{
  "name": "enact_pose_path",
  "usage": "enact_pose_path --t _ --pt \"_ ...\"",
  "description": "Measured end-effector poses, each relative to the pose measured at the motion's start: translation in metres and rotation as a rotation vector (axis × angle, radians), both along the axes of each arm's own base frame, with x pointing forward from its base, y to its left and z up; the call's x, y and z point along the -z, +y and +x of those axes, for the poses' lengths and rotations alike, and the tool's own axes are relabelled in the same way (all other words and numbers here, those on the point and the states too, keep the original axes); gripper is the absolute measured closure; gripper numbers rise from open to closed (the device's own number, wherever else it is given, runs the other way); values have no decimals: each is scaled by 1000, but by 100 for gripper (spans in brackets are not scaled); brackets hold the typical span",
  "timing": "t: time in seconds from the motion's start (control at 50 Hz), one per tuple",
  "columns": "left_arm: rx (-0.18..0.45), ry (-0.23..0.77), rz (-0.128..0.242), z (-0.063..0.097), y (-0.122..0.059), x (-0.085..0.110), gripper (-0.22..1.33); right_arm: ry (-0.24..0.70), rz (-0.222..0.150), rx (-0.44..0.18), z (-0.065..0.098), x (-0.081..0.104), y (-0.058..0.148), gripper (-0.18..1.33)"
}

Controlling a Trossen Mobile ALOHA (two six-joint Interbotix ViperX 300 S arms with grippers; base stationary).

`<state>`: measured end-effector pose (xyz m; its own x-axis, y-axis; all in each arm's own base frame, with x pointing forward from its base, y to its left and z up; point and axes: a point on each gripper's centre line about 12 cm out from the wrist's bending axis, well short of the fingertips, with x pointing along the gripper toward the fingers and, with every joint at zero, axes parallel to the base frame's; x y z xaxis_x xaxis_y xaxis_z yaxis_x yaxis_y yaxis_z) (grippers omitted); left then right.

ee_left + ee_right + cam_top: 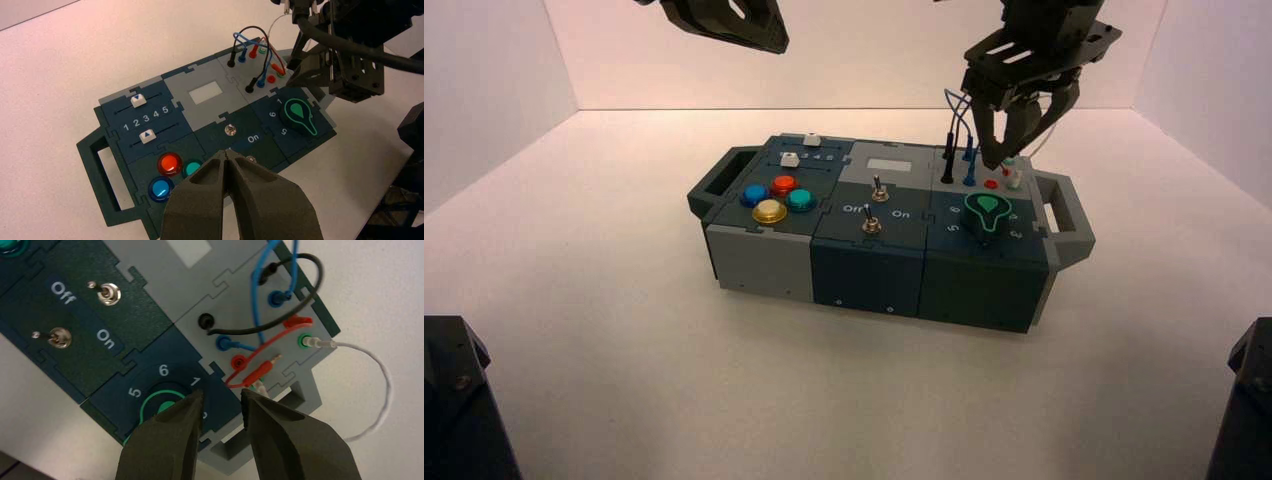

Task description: Insert the red wire.

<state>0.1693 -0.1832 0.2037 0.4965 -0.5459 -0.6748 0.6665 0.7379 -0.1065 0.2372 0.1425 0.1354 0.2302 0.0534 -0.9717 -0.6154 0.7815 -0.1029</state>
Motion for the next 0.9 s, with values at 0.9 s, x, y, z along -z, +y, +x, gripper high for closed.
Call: enact_pose_path --t 0.9 --pt "-1 3 1 0 0 1 128 19 -296 -252 -20 14 20 29"
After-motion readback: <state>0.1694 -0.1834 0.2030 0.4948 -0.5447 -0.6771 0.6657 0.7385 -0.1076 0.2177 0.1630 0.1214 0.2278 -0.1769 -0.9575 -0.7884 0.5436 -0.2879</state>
